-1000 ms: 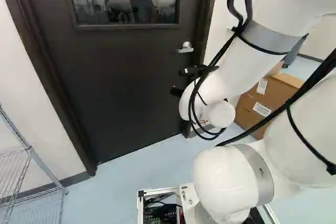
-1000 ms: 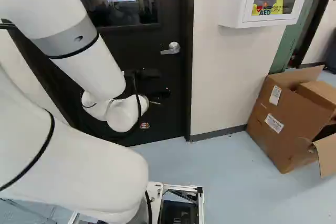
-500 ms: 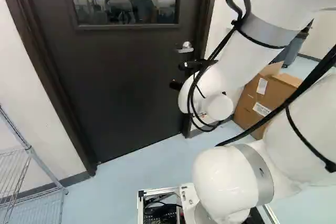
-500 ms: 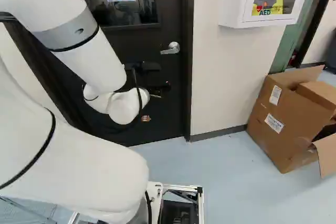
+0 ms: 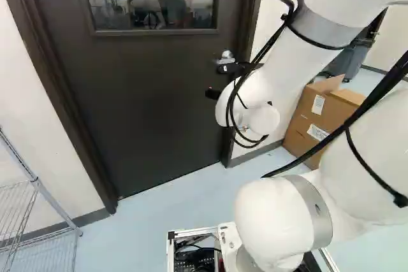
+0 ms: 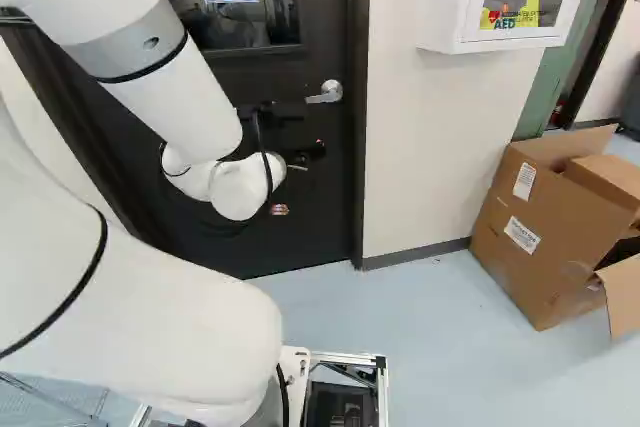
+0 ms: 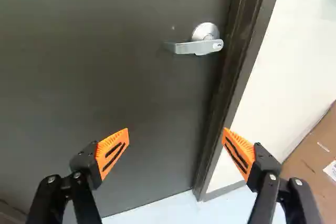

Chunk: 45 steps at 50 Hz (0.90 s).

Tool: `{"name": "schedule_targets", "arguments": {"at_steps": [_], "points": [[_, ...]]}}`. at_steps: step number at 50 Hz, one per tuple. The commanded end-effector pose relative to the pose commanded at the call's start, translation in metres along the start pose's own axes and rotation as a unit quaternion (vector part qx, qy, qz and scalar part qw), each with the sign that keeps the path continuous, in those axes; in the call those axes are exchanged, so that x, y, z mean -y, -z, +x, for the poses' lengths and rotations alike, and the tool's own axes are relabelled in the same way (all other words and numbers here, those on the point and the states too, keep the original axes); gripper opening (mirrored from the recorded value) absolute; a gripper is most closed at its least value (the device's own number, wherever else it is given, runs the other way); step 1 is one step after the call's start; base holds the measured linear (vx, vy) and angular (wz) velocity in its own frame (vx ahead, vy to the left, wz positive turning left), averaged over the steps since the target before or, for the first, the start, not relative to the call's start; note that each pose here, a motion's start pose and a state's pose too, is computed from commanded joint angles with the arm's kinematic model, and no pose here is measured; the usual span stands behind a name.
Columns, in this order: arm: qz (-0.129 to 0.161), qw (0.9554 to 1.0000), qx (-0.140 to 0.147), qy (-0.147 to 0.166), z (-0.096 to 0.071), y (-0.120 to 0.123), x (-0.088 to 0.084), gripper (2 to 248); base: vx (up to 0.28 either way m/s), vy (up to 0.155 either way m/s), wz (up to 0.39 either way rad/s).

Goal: Open the door and move inside

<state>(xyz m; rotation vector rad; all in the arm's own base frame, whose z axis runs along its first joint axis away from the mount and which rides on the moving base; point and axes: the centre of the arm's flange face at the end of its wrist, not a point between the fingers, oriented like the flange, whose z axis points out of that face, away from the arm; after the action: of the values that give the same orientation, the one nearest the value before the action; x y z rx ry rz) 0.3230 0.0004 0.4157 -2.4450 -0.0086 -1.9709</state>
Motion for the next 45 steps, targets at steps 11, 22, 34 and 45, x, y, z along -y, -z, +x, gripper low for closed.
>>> {"name": "schedule_targets", "arguments": {"at_steps": [11,22,34,45], "points": [[0.007,0.9999,-0.011,0.008,0.016,-0.016,0.0,247,0.0,0.0,0.0],[0.018,0.9994,-0.023,0.018,0.033,-0.034,0.002,247,0.0,0.0,0.0],[0.041,0.9979,-0.035,0.035,0.051,-0.055,0.009,247,0.0,0.0,0.0],[0.06,0.9958,-0.047,0.049,0.067,-0.071,0.017,247,0.0,0.0,0.0]]}}
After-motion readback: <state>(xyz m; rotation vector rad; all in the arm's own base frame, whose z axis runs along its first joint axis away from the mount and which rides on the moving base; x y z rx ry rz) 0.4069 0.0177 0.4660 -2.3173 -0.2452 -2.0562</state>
